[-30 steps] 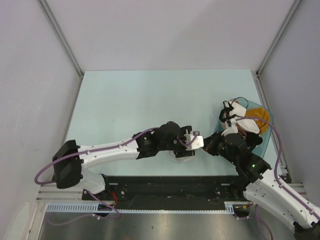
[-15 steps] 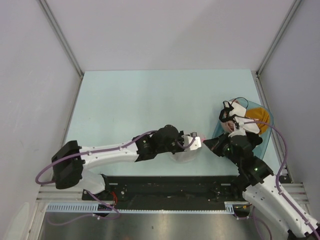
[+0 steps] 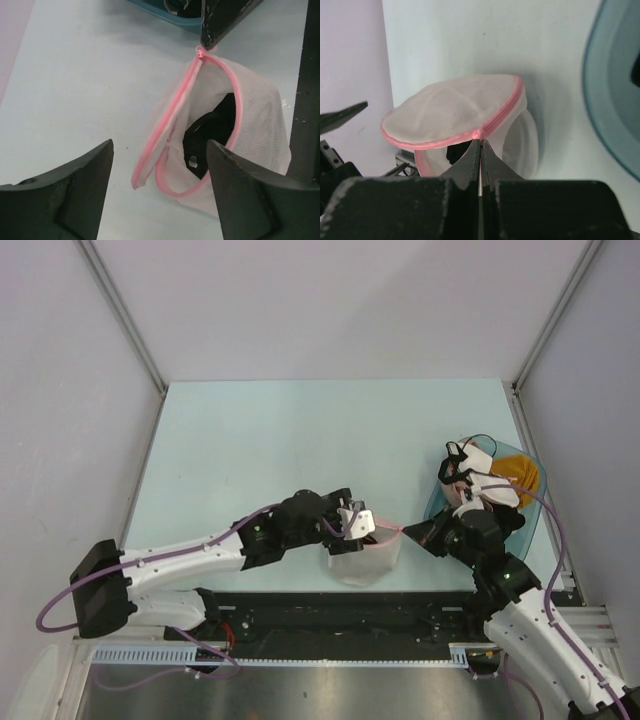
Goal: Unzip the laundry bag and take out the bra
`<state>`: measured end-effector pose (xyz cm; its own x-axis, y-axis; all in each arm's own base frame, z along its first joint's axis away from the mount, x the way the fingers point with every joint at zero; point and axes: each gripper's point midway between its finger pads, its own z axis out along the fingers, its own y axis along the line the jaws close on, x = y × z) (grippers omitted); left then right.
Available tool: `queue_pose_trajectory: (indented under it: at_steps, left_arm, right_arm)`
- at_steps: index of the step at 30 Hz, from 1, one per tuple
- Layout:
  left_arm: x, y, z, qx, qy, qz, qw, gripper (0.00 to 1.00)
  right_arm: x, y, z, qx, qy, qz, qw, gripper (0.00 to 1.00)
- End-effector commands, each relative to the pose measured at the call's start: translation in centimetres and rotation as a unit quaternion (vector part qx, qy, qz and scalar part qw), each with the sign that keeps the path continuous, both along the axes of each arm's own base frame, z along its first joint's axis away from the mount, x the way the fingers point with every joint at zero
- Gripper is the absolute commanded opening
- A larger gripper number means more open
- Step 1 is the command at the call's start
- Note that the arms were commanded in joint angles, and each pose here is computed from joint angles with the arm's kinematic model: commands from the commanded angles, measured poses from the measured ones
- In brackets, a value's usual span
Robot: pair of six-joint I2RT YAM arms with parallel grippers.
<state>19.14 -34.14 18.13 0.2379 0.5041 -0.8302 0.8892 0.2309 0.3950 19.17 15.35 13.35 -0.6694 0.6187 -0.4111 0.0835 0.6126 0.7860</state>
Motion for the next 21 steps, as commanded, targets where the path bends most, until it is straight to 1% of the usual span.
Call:
queue_pose_trajectory:
  at_steps: [1,4,5,10,13,15,18,21]
  left_arm:
    - [-0.5,-1.2,2.9,-0.02,0.013,-0.025,0.999,0.81]
    - [-1.1,-2.0,4.1,-0.027,0.026,-0.044,0.998,0.85]
    - [-1.4,-2.3,4.2,-0.026,0.031,-0.053,0.998,0.88]
    - [-2.9,-4.2,4.5,-0.028,0.06,-0.08,0.995,0.88]
    - [-3.1,-5.1,3.5,-0.022,0.078,-0.073,0.994,0.88]
    - [-4.0,-5.8,2.4,-0.011,0.109,-0.086,0.99,0.88]
    - [-4.2,-6.1,1.0,0.005,0.122,-0.08,0.989,0.9]
    - [-4.0,-6.5,-0.2,0.01,0.13,-0.067,0.989,0.89]
  right_arm:
    - [0.6,1.4,4.5,0.012,-0.057,0.007,0.998,0.0]
    - [0.4,2.4,5.1,0.011,-0.062,0.017,0.998,0.0]
    - [0.2,2.7,4.9,0.01,-0.058,0.025,0.998,0.0]
    - [0.4,3.1,4.7,0.002,-0.059,0.019,0.998,0.0]
    - [0.4,3.2,4.7,0.001,-0.06,0.019,0.998,0.0]
    - [0.4,3.1,4.7,0.0,-0.06,0.017,0.998,0.0]
    - [0.4,3.0,4.7,0.0,-0.059,0.015,0.998,0.0]
    - [0.3,2.9,4.6,-0.002,-0.058,0.013,0.998,0.0]
